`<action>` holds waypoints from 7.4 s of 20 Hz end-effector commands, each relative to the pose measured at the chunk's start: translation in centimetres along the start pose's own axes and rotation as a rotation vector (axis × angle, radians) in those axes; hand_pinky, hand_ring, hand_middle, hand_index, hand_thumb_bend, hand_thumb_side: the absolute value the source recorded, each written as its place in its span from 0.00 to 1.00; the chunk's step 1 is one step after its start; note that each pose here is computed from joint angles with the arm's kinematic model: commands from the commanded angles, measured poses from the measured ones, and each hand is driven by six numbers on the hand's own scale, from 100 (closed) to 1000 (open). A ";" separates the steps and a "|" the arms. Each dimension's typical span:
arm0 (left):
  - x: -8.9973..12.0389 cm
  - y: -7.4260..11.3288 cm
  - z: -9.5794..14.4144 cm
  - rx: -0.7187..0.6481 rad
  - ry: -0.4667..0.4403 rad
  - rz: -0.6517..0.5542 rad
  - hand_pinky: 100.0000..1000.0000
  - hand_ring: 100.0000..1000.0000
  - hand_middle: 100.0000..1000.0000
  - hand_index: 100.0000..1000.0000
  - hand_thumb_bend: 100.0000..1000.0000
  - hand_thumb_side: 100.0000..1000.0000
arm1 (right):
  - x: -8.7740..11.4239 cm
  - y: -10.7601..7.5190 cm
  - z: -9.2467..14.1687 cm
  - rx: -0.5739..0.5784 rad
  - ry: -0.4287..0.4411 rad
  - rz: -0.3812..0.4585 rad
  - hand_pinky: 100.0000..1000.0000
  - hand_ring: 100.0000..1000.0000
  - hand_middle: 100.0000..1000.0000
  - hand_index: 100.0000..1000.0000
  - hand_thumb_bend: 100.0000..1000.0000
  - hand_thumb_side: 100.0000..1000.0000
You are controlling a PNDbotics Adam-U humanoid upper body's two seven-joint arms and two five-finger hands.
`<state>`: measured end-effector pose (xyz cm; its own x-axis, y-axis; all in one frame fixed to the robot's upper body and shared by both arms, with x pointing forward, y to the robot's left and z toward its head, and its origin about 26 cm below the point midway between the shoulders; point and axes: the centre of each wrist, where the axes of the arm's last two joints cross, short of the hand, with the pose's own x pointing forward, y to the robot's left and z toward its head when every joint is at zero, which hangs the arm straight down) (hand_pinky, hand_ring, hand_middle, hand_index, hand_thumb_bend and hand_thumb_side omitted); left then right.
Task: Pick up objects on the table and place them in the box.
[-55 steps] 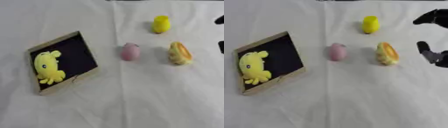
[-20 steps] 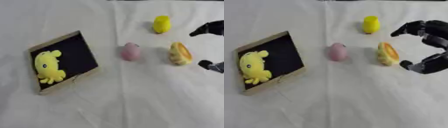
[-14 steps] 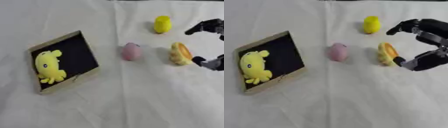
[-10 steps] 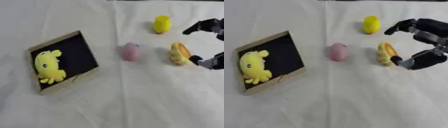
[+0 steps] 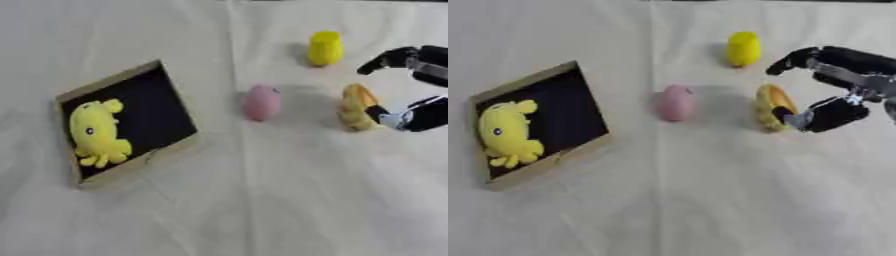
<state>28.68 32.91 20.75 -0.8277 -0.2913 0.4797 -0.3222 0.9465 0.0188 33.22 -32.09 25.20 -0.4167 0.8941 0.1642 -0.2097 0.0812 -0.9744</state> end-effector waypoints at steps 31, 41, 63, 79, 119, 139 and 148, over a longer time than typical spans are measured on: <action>0.6 -0.1 -0.9 -0.013 -0.037 0.004 0.71 0.57 0.54 0.76 0.00 0.54 | -4.4 1.8 -2.5 0.102 0.133 0.057 0.89 0.81 0.75 0.84 0.37 0.16; 0.6 -0.1 -0.8 -0.015 -0.035 0.003 0.71 0.57 0.54 0.76 0.00 0.54 | -3.7 1.3 -2.1 -0.054 0.089 0.030 0.85 0.75 0.68 0.80 0.08 0.16; 0.8 -0.3 -1.5 -0.059 -0.060 0.013 0.71 0.58 0.55 0.76 0.00 0.54 | 10.8 -8.9 -1.9 -0.198 -0.339 0.250 0.83 0.72 0.66 0.74 0.00 0.14; 2.9 -3.1 -5.8 -0.157 -0.281 0.157 0.71 0.60 0.56 0.75 0.00 0.37 | 19.7 -8.4 -12.3 -0.288 -0.522 0.431 0.82 0.73 0.69 0.76 0.04 0.18; 2.4 -3.0 -5.0 -0.164 -0.223 0.158 0.71 0.59 0.56 0.76 0.00 0.42 | 9.1 -10.9 -6.2 -0.265 -0.262 0.363 0.90 0.91 0.80 0.90 0.25 0.04; 2.3 -3.0 -4.8 -0.148 -0.212 0.153 0.71 0.59 0.56 0.76 0.00 0.44 | 5.7 -6.7 -2.7 -0.063 -0.286 0.308 0.91 0.91 0.76 0.87 0.19 0.04; 2.4 -3.4 -4.9 -0.142 -0.212 0.168 0.71 0.59 0.56 0.76 0.00 0.45 | 4.0 -4.8 -4.8 0.011 -0.249 0.283 0.91 0.91 0.76 0.87 0.20 0.11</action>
<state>30.32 29.66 25.21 -0.9374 -0.1331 0.3217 -0.1133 0.9904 0.0796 36.68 -26.35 29.11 -0.6738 0.7372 -0.0508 -0.0845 -0.1452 -0.9858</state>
